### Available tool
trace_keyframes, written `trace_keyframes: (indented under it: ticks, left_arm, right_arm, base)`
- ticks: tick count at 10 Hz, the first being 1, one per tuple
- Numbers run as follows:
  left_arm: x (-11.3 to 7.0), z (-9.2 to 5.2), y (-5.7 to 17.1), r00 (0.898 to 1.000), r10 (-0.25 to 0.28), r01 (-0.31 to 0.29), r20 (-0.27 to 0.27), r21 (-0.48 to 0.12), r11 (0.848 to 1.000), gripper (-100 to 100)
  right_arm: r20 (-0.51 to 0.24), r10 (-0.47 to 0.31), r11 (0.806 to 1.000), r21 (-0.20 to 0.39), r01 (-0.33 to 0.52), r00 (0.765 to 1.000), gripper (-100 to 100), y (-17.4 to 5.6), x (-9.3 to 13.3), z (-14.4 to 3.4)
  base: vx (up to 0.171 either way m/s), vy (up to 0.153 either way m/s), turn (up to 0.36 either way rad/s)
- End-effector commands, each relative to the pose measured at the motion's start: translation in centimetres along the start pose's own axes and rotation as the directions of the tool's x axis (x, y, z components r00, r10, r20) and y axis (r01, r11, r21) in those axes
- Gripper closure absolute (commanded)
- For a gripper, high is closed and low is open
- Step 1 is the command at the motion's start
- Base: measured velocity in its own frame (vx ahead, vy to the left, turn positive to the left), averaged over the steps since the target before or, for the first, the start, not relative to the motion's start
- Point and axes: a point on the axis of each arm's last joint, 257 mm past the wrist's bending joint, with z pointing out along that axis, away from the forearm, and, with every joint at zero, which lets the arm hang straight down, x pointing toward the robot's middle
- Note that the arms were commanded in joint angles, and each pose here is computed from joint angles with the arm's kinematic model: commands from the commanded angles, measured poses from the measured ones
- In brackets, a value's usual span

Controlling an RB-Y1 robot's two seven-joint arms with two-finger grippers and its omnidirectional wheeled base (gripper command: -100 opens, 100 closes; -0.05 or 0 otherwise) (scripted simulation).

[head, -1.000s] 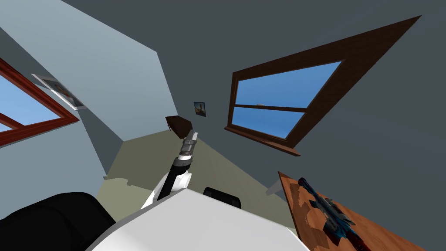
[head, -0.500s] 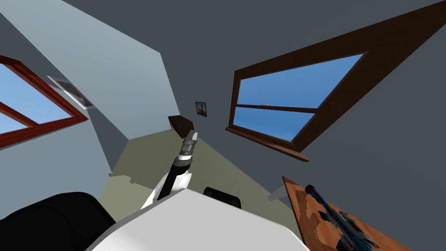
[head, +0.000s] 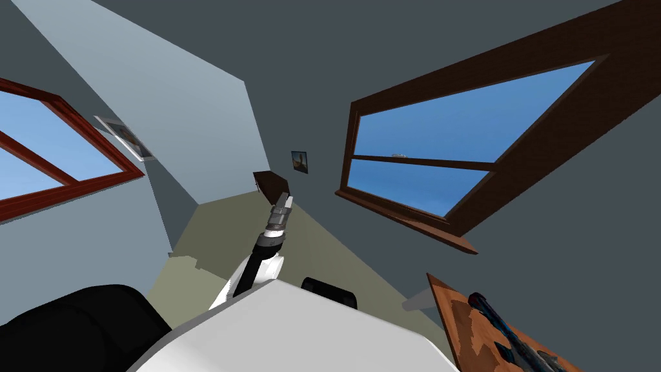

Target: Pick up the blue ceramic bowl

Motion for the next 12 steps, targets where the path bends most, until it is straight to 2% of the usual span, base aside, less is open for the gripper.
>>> trace_keyframes:
  ticks: [1,2,3,5,6,8,11,12]
  left_arm:
    - [0.0,0.0,0.0,1.000,0.000,0.000,0.000,0.000,1.000,0]
    - [0.0,0.0,0.0,1.000,0.000,0.000,0.000,0.000,1.000,0]
    - [0.0,0.0,0.0,1.000,0.000,0.000,0.000,0.000,1.000,0]
    - [0.0,0.0,0.0,1.000,0.000,0.000,0.000,0.000,1.000,0]
    - [0.0,0.0,0.0,1.000,0.000,0.000,0.000,0.000,1.000,0]
    - [0.0,0.0,0.0,1.000,0.000,0.000,0.000,0.000,1.000,0]
    - [0.0,0.0,0.0,1.000,0.000,0.000,0.000,0.000,1.000,0]
    - [0.0,0.0,0.0,1.000,0.000,0.000,0.000,0.000,1.000,0]
  right_arm:
    - [-0.033,0.006,1.000,0.011,-0.006,0.999,-100,-0.5,1.9,-0.5]
    - [-0.064,0.017,1.000,0.022,-0.015,0.998,-100,-1.0,3.6,-1.0]
    - [-0.065,0.017,1.000,0.023,-0.015,0.998,-100,-1.1,3.6,-1.0]
    - [-0.105,0.036,0.999,0.030,-0.033,0.994,-100,-1.2,5.9,-1.6]
    - [-0.109,0.037,0.999,0.032,-0.034,0.993,-100,-1.3,6.1,-1.7]
    - [-0.139,0.061,0.998,0.023,-0.059,0.988,-100,-0.2,8.0,-2.0]
    - [-0.137,0.059,0.998,0.021,-0.057,0.989,-100,-0.2,8.0,-1.9]
    - [-0.138,0.060,0.998,0.022,-0.058,0.989,0,-0.2,8.0,-1.9]
  base:
    - [0.068,-0.024,0.034]
    - [0.070,-0.028,0.060]
    - [0.051,-0.026,0.026]
    - [0.045,-0.035,0.040]
    - [0.041,-0.024,0.016]
    - [0.042,-0.019,0.025]
    - [0.018,-0.012,0.004]
    - [0.000,0.000,0.000]
